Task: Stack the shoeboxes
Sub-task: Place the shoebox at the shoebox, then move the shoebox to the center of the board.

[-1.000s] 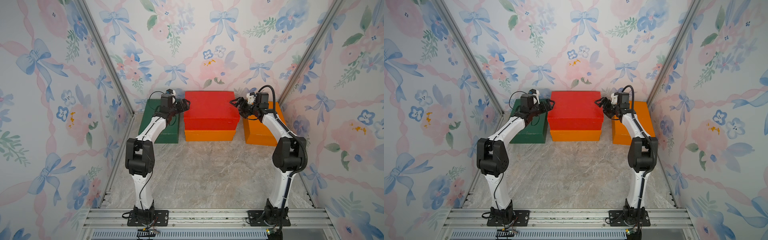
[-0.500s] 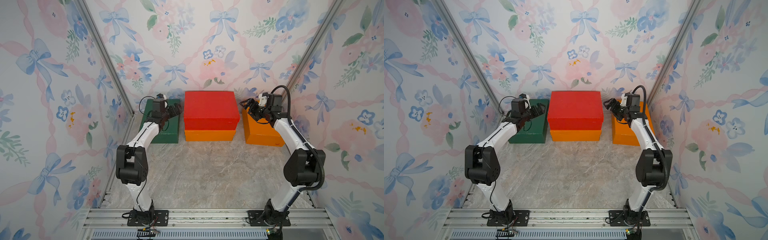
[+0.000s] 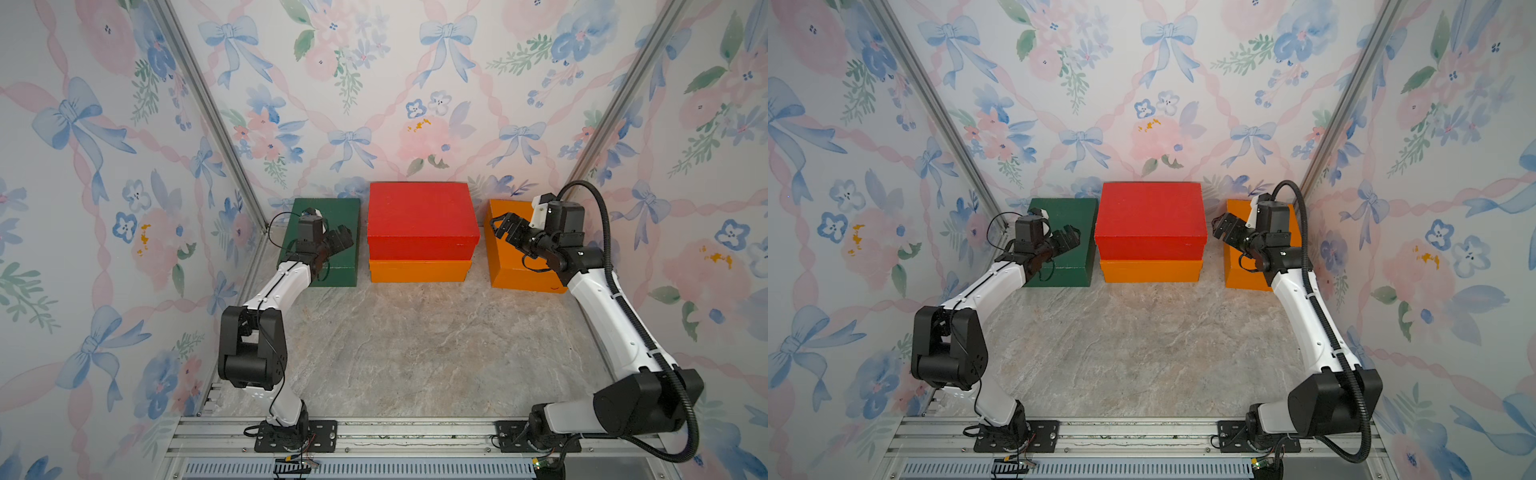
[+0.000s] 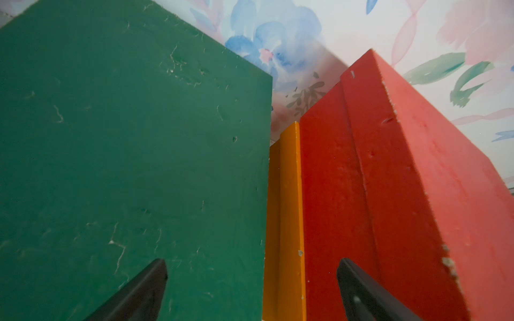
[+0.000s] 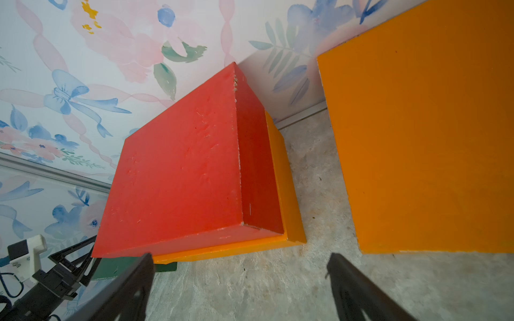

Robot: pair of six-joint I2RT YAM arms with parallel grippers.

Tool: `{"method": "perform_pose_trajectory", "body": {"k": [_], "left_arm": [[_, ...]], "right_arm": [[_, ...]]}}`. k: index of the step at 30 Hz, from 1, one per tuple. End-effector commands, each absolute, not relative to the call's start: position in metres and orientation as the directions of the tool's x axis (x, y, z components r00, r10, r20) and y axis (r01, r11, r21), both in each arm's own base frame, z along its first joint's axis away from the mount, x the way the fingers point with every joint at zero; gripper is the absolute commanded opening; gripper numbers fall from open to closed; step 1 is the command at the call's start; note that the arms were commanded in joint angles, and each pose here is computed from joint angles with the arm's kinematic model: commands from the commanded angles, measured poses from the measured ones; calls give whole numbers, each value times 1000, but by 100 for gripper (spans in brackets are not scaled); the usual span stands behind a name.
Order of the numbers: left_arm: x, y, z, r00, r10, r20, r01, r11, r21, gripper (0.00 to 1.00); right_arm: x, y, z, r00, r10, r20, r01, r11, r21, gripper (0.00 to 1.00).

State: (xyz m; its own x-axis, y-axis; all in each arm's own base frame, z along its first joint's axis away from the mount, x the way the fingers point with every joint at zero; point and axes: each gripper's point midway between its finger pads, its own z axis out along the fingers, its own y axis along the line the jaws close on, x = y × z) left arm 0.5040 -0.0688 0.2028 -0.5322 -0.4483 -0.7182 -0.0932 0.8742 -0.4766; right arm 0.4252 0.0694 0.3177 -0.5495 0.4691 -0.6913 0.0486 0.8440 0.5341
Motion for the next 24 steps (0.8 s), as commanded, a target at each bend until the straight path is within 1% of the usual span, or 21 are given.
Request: {"method": "perform_pose_trajectory", "body": {"k": [1, 4, 7, 13, 24], "left_arm": [[497, -59, 208, -506, -444, -739, -109, 883, -456, 98], [496, -55, 202, -511, -442, -737, -123, 886, -446, 98], [494, -50, 196, -514, -443, -734, -143, 888, -436, 98], [488, -49, 182, -532, -451, -716, -160, 885, -438, 98], [475, -43, 158, -554, -478, -681, -212, 873, -440, 98]], "right_arm": [[422, 86, 312, -600, 410, -688, -3, 858, 514, 97], [411, 108, 310, -615, 296, -731, -85, 897, 435, 97], [400, 122, 309, -618, 241, -748, -137, 904, 405, 97], [388, 130, 303, -629, 222, -745, -161, 901, 404, 97], [377, 121, 301, -623, 224, -749, -134, 914, 384, 97]]}}
